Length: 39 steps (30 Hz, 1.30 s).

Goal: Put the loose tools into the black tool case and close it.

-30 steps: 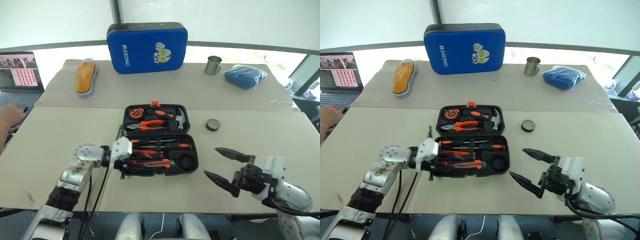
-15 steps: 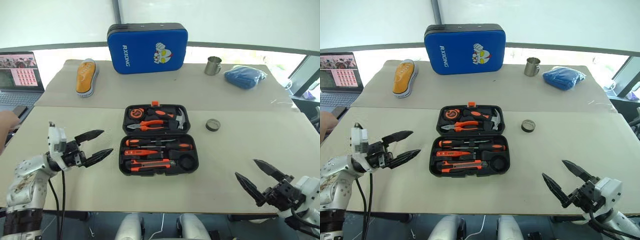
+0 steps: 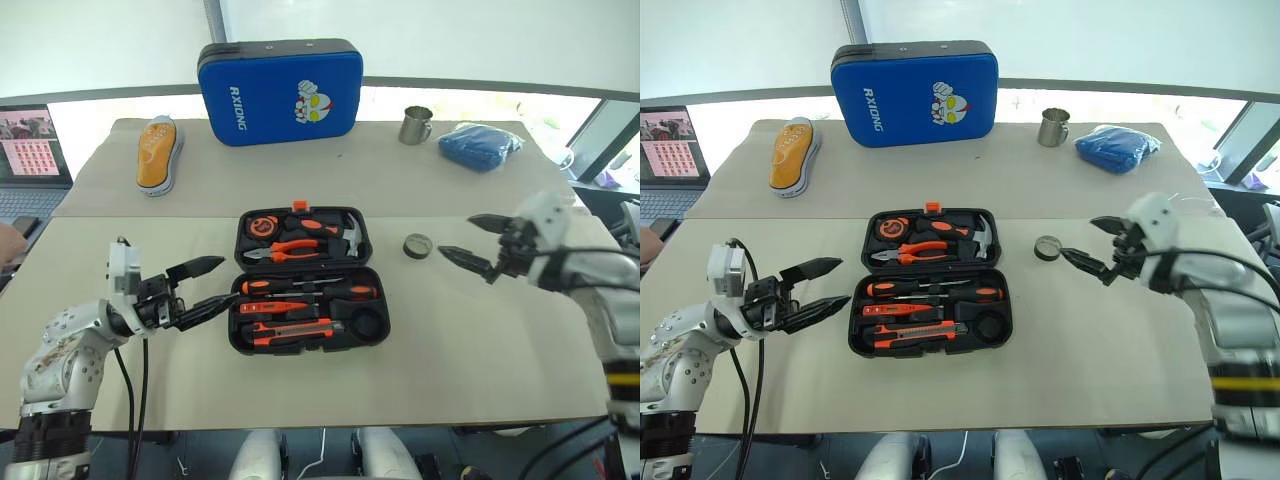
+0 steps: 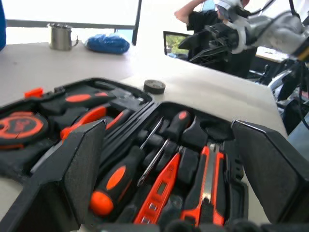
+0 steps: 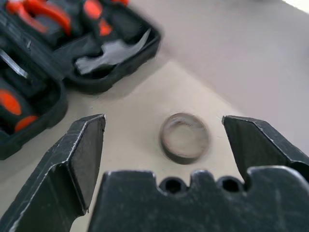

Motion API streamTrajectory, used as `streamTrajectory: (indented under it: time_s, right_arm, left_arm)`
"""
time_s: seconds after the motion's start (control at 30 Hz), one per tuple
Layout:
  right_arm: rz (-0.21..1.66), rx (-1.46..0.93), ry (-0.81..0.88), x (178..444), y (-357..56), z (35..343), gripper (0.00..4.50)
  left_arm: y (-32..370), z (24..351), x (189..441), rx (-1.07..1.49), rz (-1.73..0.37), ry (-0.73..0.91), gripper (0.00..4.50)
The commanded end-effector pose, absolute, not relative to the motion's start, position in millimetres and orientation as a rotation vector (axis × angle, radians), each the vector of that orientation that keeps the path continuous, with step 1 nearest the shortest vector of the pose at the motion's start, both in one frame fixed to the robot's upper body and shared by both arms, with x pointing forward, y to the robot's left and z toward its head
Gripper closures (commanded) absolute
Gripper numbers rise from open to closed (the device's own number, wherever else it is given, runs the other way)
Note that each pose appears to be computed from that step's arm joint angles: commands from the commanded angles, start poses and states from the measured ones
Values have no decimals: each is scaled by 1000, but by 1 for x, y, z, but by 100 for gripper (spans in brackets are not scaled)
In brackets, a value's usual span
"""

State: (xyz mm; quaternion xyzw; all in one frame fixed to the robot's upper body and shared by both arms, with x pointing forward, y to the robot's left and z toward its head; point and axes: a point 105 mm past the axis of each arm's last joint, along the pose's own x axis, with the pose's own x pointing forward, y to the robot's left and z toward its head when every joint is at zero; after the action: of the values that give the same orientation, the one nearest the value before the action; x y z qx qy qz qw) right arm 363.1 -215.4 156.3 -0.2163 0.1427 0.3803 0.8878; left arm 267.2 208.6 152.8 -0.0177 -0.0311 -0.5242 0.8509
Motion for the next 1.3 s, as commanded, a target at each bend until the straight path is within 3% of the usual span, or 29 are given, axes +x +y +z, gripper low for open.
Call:
streamTrajectory:
  time_s: [0.03,0.17,0.27,0.47,0.63,0.83,1.0,1.1,1.3]
  right_arm:
    - [825,-597,398,379,-213,147,0]
    - [856,-605,435,393,-202,141,0]
    - [852,-643,466,400,-204,136,74]
    - [823,-614,556,411,-206,135,292]
    - [906,-587,457,410,-195,156,446]
    - [1356,-508,280,351,-148,202,446]
    - [1585,-451,406,275,-108,176,446]
    - [1555,-393,452,263,-99,157,446]
    - [1396,-512,526,277,-115,125,446]
  left_arm:
    - [204,157,266,24,-1117,-102,3]
    - [205,157,266,79,-1100,-117,3]
    - [206,157,265,94,-1092,-126,0]
    - [207,153,259,142,-1122,-104,0]
    - [208,150,253,194,-1165,-103,0]
    - [212,141,241,281,-1251,-79,0]
    - [218,133,234,296,-1270,-53,0]
    - [218,130,235,288,-1259,-51,0]
    - [218,129,236,280,-1235,-57,0]
